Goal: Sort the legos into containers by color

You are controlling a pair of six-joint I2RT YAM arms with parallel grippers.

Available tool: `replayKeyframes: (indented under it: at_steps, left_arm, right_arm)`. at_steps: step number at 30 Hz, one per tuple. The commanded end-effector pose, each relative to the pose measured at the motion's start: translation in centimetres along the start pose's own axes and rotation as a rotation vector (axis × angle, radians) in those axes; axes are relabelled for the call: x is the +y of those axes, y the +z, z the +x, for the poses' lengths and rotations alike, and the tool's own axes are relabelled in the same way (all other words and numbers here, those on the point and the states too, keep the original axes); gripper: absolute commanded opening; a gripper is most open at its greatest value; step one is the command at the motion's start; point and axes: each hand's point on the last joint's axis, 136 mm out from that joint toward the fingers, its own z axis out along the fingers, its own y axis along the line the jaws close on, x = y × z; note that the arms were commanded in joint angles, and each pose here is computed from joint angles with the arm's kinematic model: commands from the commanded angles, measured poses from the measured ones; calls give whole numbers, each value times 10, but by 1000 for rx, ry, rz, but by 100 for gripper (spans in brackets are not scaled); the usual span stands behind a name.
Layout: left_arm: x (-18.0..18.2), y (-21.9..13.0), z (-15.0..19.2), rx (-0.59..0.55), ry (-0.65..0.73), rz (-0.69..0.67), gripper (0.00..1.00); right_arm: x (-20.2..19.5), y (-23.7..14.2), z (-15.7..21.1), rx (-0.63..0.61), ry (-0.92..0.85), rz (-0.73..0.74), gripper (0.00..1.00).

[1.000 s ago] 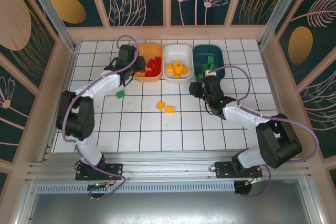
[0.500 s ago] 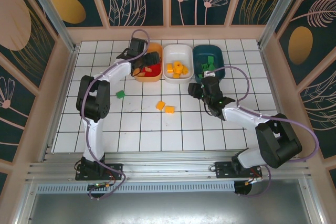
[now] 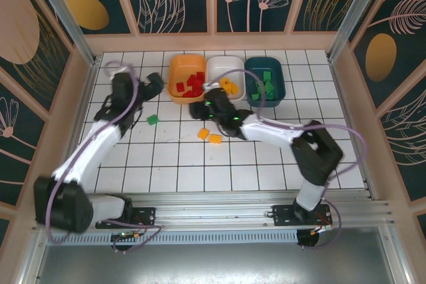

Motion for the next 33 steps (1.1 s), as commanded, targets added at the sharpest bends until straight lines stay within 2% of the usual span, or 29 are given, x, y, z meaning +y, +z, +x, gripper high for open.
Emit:
replayKeyframes:
  at_steps: [1, 3, 8, 13, 19, 23, 29, 33]
  left_arm:
    - [84, -24, 24, -8, -123, -229, 99]
    - [104, -50, 24, -39, -111, -294, 99]
    - [111, -81, 30, -39, -96, -298, 99]
    - [100, -78, 30, -13, -91, -249, 98]
    - [88, -72, 28, -5, -101, -191, 98]
    - [84, -67, 30, 4, -113, -168, 99]
    - [78, -64, 27, 4, -117, -149, 98]
    - [75, -62, 25, 3, -119, -135, 98]
  right_arm:
    - [44, 38, 25, 96, -149, 32, 79]
    - [71, 62, 35, 121, -215, 40, 83]
    - [108, 113, 59, 182, -257, -11, 87]
    - [113, 147, 80, 214, -274, -15, 89]
    - [94, 173, 96, 234, -242, 30, 88]
    - [87, 184, 106, 243, -214, 28, 76]
    - [91, 180, 102, 233, -210, 22, 45]
    - [97, 166, 88, 193, -206, 10, 39]
